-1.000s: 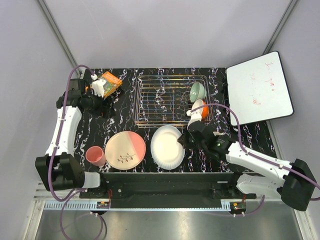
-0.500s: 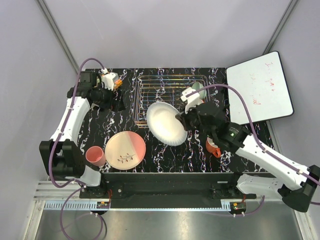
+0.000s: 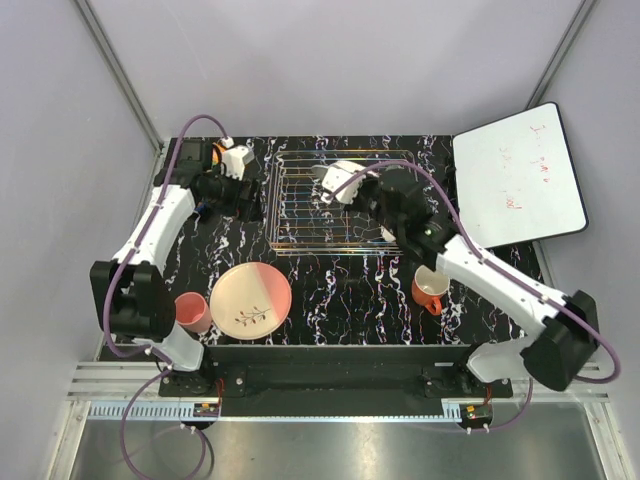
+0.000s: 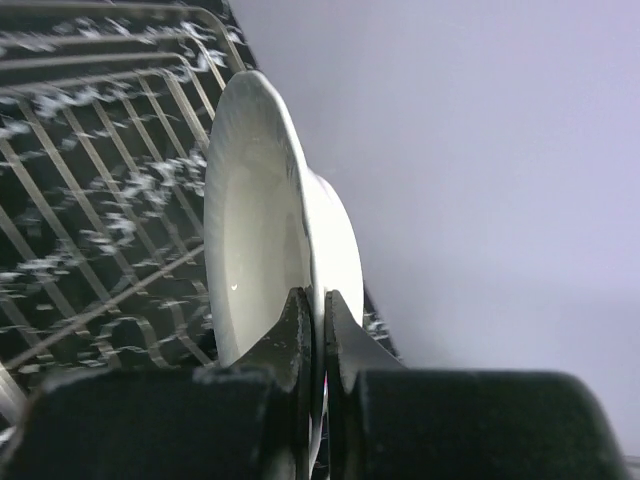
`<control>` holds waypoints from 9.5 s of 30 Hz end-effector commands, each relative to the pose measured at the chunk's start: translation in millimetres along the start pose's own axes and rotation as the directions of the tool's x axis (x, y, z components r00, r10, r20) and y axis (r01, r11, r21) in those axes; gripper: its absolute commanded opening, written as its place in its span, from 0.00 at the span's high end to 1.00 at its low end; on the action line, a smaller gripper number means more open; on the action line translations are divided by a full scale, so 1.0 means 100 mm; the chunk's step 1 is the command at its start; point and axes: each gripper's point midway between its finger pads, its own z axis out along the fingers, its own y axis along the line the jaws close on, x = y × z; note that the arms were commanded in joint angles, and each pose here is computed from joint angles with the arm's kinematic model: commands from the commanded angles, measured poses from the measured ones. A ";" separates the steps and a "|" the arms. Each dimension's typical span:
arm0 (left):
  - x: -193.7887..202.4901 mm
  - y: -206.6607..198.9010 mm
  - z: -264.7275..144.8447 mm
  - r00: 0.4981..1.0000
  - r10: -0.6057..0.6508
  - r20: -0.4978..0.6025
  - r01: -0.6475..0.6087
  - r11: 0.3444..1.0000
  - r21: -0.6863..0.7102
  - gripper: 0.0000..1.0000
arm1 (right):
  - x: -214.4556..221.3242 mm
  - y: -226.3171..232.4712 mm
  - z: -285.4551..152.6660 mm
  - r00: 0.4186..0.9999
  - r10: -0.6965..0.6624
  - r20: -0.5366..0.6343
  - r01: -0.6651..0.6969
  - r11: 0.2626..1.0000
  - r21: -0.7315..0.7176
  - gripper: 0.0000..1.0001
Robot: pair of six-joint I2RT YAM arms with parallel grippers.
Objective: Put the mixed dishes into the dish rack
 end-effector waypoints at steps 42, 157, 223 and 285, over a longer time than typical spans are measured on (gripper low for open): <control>-0.02 0.06 1.03 0.989 0.086 -0.120 -0.073 0.992 0.104 0.31 | -0.14 -1.52 0.85 0.908 -0.378 0.180 0.328 0.910 0.254 1.00; 0.03 -0.01 1.02 0.956 0.250 -0.152 -0.245 0.968 0.049 0.30 | 1.39 -0.11 0.98 0.982 -0.185 0.025 0.186 0.972 -0.140 0.73; 1.82 0.50 0.43 0.881 0.269 -0.388 -0.211 0.960 0.185 0.16 | -0.26 2.44 -0.32 0.674 0.695 -0.250 -0.727 0.566 -0.388 0.15; 1.07 -0.21 -0.05 0.793 0.586 -0.164 -0.550 0.805 0.221 1.00 | -0.17 3.05 0.34 0.719 0.685 -0.121 -0.615 0.546 -0.569 0.00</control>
